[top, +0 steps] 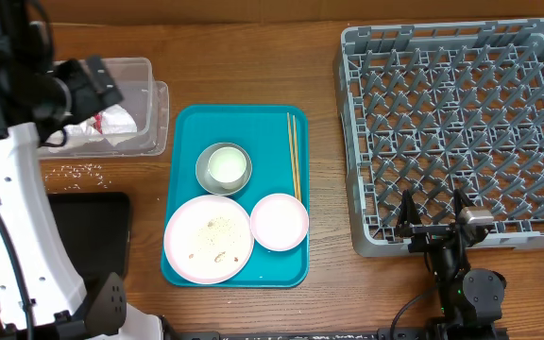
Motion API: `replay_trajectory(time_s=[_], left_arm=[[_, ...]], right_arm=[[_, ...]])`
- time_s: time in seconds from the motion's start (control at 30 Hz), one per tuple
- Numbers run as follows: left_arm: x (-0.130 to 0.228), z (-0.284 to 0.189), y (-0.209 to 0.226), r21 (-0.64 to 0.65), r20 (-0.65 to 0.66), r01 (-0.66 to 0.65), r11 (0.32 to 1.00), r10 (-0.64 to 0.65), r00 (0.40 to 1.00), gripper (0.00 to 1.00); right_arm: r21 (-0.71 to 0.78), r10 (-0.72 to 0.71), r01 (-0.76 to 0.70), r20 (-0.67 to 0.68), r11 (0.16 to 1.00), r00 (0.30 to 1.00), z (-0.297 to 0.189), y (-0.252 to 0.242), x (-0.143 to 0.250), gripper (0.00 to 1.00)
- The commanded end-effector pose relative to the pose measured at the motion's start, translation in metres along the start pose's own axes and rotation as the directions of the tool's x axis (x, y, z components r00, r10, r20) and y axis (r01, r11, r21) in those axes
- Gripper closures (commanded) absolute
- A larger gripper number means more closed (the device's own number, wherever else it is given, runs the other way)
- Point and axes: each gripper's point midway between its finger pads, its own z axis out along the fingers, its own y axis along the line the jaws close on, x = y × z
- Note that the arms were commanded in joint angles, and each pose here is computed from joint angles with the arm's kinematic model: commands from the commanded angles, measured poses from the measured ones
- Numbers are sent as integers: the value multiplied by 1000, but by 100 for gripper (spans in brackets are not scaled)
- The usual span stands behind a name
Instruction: Sort waste into correct bins and load items into the dishwasher
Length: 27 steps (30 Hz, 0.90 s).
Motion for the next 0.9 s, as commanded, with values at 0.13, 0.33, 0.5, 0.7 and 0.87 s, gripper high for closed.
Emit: replay_trajectory(time_s=[0.13, 0.33, 0.5, 0.7, 0.87], left_arm=[[-16, 15, 52, -92, 0, 220, 971, -221, 975, 0], [-24, 41, 78, -135, -45, 309, 941, -317, 947, 0], [-25, 71, 85, -186, -106, 296, 937, -318, 942, 0], [-24, 97, 87, -209, -167, 292, 933, -328, 930, 0], [-22, 112, 89, -226, -203, 289, 930, -335, 920, 0]], right_arm=[[9, -4, 4, 8, 1000, 1000, 0, -2, 1, 0], [8, -4, 4, 9, 1000, 1000, 0, -2, 0, 0], [-297, 156, -127, 78, 947, 985, -9, 50, -31, 0], [-609, 384, -292, 22, 737, 923, -42, 100, -69, 0], [-685, 477, -162, 299, 710, 826, -79, 98, -144, 0]])
